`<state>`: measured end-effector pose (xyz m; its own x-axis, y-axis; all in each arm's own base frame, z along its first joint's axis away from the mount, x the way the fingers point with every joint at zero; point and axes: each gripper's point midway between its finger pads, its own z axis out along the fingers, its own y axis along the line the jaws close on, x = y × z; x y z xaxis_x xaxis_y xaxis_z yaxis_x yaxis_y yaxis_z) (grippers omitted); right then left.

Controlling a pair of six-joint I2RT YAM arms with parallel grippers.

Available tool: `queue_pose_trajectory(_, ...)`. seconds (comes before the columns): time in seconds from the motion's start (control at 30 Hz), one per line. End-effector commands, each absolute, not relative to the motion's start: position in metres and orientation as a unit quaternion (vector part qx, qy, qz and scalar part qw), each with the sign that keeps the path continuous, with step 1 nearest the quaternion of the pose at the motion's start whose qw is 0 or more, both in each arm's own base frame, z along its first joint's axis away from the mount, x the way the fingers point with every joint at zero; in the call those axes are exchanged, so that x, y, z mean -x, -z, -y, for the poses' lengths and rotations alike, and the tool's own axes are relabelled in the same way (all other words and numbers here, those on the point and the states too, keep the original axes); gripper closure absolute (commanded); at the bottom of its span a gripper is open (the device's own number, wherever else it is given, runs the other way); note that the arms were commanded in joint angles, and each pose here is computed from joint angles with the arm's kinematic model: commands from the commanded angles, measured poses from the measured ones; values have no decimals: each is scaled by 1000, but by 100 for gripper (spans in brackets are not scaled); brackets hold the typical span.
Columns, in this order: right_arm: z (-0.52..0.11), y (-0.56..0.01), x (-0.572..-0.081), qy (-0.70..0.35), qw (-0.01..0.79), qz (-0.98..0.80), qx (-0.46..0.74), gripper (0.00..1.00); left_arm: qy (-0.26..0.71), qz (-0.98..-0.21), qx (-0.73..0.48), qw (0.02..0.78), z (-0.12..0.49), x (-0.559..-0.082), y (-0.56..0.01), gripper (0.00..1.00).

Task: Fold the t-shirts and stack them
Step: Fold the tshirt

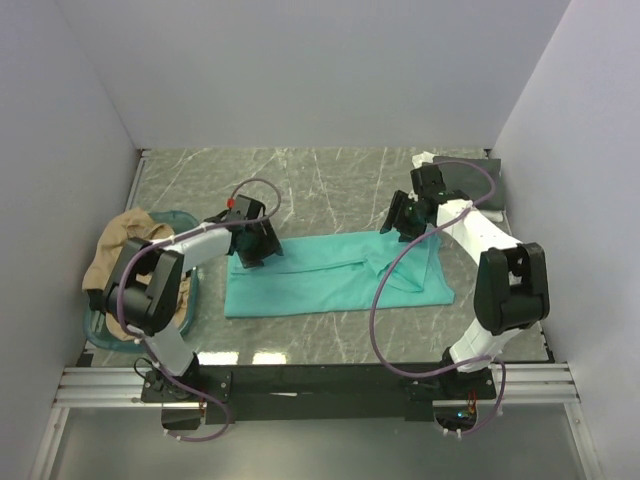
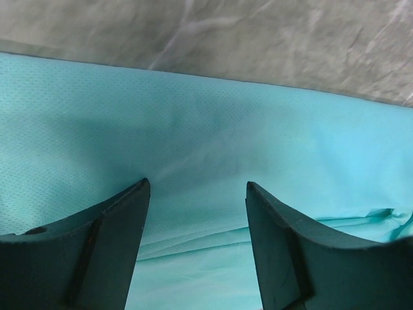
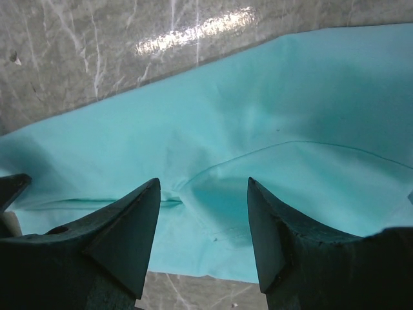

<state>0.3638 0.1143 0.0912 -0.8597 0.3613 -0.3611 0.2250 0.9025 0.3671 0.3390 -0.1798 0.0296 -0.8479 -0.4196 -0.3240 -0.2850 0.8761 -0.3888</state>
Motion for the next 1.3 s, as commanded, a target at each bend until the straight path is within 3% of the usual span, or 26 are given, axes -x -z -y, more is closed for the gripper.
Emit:
queue_pose_trajectory(0.0, -118, -87, -370, -167, 221, -948, -156, 37, 86, -961, 212, 154, 145, -291, 1, 31)
queue_pose_trajectory(0.37, -111, -34, -368, -129, 175, -962, -164, 37, 95, -954, 225, 171, 141, -282, -11, 31)
queue_pose_trajectory(0.67, -120, -7, -401, -130, 157, -965, -166, 37, 100, -951, 239, 169, 134, -262, -14, 31)
queue_pose_trajectory(1.03, -122, -12, -409, -118, 155, -967, -164, 37, 107, -949, 246, 168, 131, -238, -25, 31)
queue_pose_trajectory(1.27, -119, -63, -430, -113, 210, -960, -144, 37, 111, -941, 232, 222, 132, -264, -74, 30)
